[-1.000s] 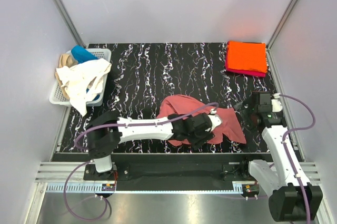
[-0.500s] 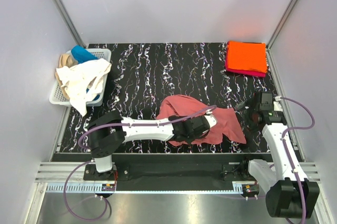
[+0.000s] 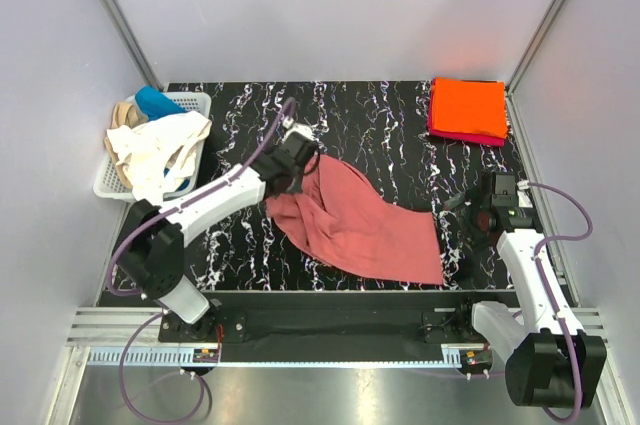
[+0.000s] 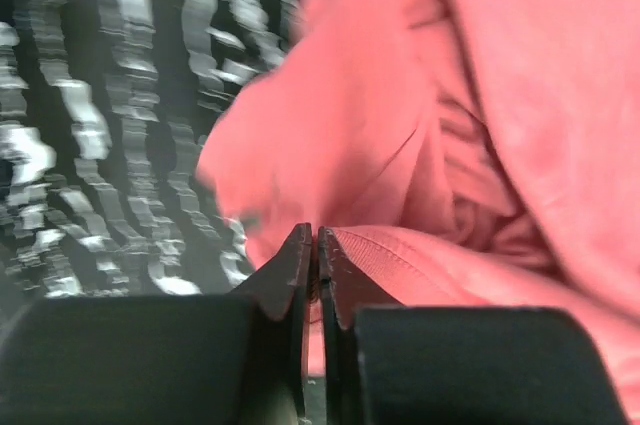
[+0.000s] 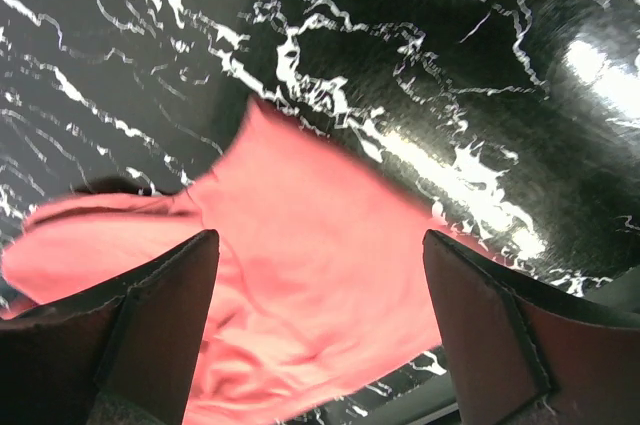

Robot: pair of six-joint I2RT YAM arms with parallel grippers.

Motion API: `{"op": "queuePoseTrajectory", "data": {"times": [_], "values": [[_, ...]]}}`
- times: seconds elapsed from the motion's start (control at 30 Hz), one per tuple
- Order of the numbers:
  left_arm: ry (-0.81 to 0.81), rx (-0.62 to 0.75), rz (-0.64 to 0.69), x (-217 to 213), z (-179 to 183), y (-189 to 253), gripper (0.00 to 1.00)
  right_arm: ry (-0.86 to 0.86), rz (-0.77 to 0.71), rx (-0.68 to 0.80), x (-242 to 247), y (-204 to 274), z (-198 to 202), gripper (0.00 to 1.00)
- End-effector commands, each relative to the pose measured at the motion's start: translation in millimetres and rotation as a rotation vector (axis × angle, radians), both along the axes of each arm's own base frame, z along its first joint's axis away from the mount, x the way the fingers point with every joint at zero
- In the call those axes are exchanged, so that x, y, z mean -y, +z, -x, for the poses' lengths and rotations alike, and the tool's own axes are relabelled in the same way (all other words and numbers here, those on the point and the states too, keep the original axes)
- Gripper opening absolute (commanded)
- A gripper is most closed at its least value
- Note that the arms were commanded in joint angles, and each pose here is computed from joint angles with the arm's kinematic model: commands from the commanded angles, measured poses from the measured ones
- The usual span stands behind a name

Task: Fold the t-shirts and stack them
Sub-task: Flatten the tshirt out

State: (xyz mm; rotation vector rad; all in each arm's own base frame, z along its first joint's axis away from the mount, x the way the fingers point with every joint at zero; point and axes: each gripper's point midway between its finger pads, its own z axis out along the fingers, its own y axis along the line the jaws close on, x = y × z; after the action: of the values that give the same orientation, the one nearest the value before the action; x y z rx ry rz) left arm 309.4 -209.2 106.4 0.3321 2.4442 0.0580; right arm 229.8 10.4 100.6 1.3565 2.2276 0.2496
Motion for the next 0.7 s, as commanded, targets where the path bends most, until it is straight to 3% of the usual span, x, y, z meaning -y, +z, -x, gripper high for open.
{"op": "queuePoseTrajectory", "data": {"times": [0.0, 0.13, 0.2, 0.27, 0.43, 0.57, 0.67], "values": [[0.087, 0.109, 0.066, -6, -32, 48, 0.08, 0.035, -0.021, 0.037, -6, 7, -6, 0.89], [0.093, 0.185, 0.065, -6, -45, 84, 0.28, 0.062, -0.015, 0.038, -7, 8, -7, 0.89], [0.005, 0.205, 0.122, 15, -36, 97, 0.37, 0.057, 0.002, 0.043, -4, 9, -7, 0.89], [-0.198, 0.196, 0.188, 67, -5, 97, 0.42, 0.051, 0.019, 0.044, 0, 9, -6, 0.89], [-0.502, -0.03, 0.465, 174, 86, 61, 0.42, 0.059, 0.002, 0.049, -4, 6, -9, 0.89], [-0.662, -0.152, 0.483, 211, 130, 26, 0.41, 0.079, -0.009, 0.045, -7, 5, -9, 0.88], [-0.781, -0.114, 0.417, 224, 157, 20, 0.46, 0.081, 0.007, 0.046, -5, 5, -9, 0.88]]}}
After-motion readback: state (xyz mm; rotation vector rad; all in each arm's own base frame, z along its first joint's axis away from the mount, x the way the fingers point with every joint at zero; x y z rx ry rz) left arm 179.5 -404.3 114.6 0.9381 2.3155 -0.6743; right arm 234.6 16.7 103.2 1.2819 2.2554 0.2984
